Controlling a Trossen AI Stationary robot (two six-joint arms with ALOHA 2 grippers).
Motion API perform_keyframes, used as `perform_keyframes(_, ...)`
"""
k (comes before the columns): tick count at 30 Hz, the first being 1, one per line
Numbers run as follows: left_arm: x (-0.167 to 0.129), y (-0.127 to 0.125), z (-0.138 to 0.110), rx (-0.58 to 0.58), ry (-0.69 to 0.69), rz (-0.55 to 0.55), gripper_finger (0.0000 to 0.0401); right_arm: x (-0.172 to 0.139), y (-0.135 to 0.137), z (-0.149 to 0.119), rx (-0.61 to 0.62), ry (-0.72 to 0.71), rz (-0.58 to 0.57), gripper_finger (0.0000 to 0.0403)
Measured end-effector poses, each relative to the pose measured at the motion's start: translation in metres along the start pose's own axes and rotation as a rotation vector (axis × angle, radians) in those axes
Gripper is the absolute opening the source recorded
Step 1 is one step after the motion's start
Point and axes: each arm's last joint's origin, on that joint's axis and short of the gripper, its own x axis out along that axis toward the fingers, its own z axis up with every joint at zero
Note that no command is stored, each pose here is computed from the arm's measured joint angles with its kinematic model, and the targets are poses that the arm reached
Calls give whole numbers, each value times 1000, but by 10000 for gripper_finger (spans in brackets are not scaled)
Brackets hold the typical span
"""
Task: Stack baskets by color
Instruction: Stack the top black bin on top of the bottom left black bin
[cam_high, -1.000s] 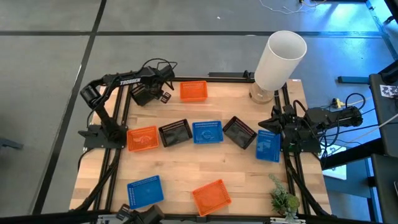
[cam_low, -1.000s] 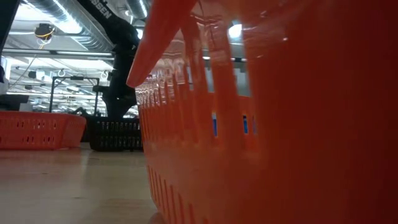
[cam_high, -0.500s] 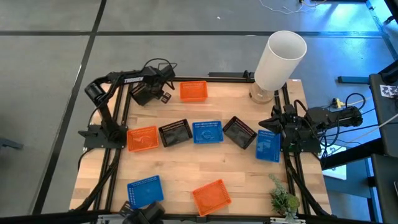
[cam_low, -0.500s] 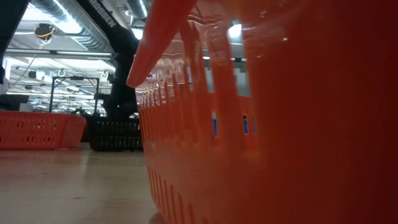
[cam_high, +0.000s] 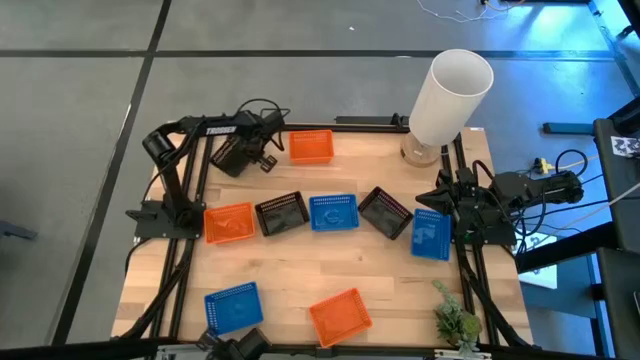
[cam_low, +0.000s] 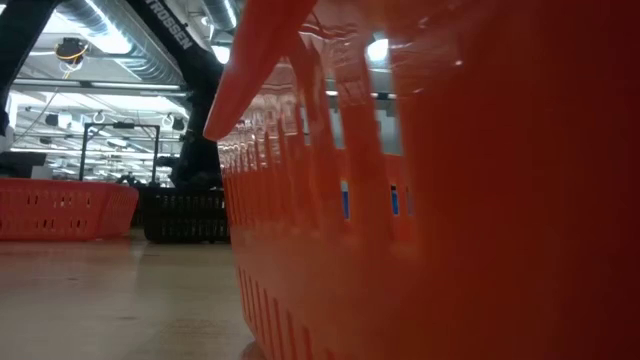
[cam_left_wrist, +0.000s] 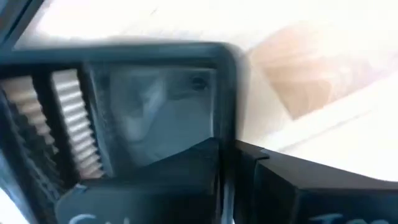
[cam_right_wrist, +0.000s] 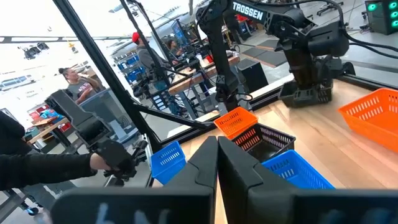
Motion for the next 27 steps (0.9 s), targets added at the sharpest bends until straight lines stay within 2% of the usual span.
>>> perform_keyframes(4,-24,-7,-12,36,-22,-7,1,0,0,0,-4,1,0,12)
perform_keyframes(8,-67,-17,-34,42,-112,-49,0,0,0,0,-49,1,1,12)
perform_keyframes(11,-102,-28,-58,28,-199,-133,0,0,0,0,-84,2,1,12)
perform_keyframes(15,-141,-49,-94,40,-290,-304,0,0,1,-1,-190,16,32,12)
perform_keyframes(19,-164,-76,-125,96,-348,-455,0,0,2,-2,-295,32,79,12)
perform_keyframes(23,-180,-105,-141,216,-465,-589,0,0,2,-2,-341,31,83,12)
perform_keyframes(25,-184,-117,-143,262,-512,-630,0,0,2,-2,-343,32,83,12)
perform_keyframes(27,-181,-126,-144,287,-534,-607,0,0,2,-2,-343,32,83,12)
